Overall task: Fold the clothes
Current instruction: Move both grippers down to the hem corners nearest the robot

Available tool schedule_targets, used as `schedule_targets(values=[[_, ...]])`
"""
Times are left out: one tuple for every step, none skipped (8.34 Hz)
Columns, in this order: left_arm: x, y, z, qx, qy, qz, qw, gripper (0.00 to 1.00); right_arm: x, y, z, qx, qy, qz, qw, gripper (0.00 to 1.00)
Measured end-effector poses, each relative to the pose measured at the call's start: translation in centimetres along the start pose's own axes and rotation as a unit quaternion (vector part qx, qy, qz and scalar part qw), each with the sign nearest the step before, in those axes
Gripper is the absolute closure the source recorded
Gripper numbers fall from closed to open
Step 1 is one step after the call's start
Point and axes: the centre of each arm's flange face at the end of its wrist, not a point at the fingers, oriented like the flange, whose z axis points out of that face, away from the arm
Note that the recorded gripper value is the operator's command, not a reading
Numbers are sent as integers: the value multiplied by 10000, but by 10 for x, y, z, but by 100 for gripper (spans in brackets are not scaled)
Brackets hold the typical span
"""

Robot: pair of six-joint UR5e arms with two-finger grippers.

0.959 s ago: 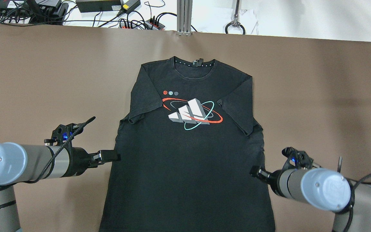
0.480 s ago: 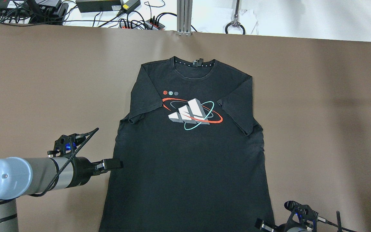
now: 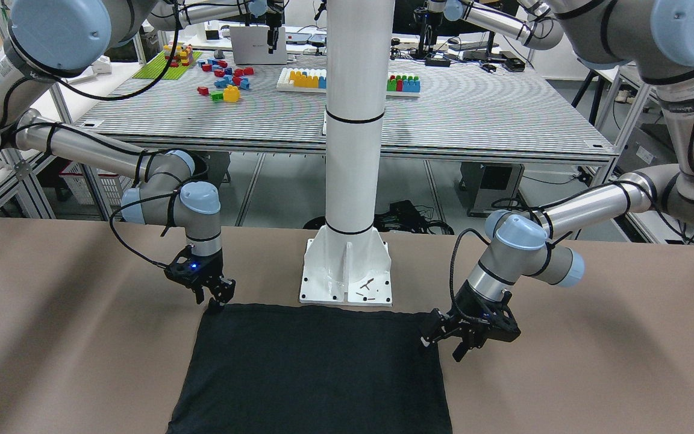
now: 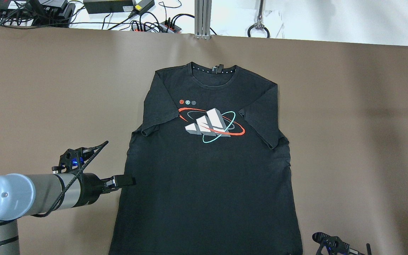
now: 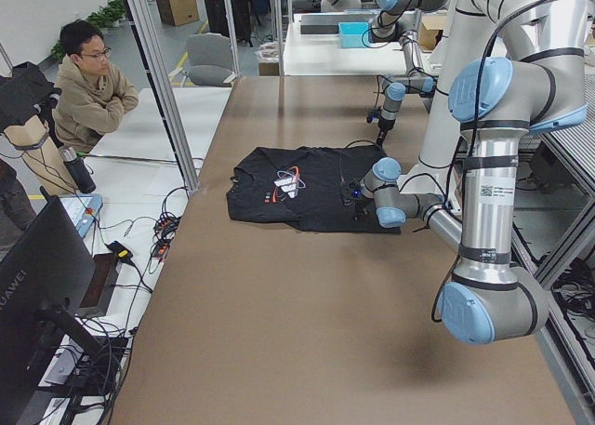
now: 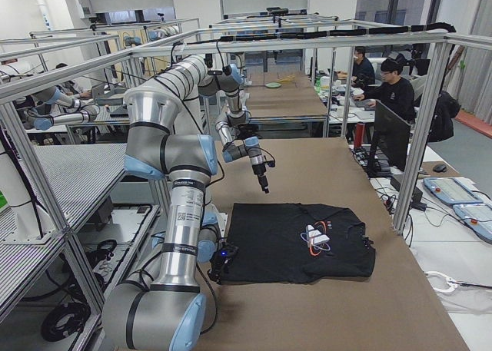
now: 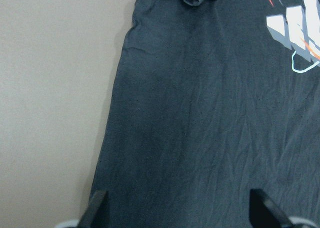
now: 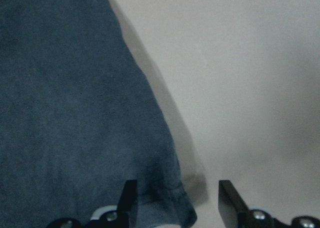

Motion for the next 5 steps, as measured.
schedule_targets(values=[[0, 0, 0, 0, -2, -1, 10000, 0, 0, 0, 0, -2, 4, -5, 10000, 79], [0, 0, 1, -4, -4, 0, 10000, 0, 0, 0, 0, -3, 0, -6, 10000, 85], [1, 1, 1, -9, 2, 2, 10000, 0, -1, 0, -1, -4, -13, -4, 10000, 87], [1, 1, 1, -11, 6, 4, 10000, 0, -1, -1, -2, 0, -21, -15, 10000, 87], [1, 1, 1, -13, 9, 4, 10000, 0, -1, -1, -3, 0, -23, -29, 10000, 86]])
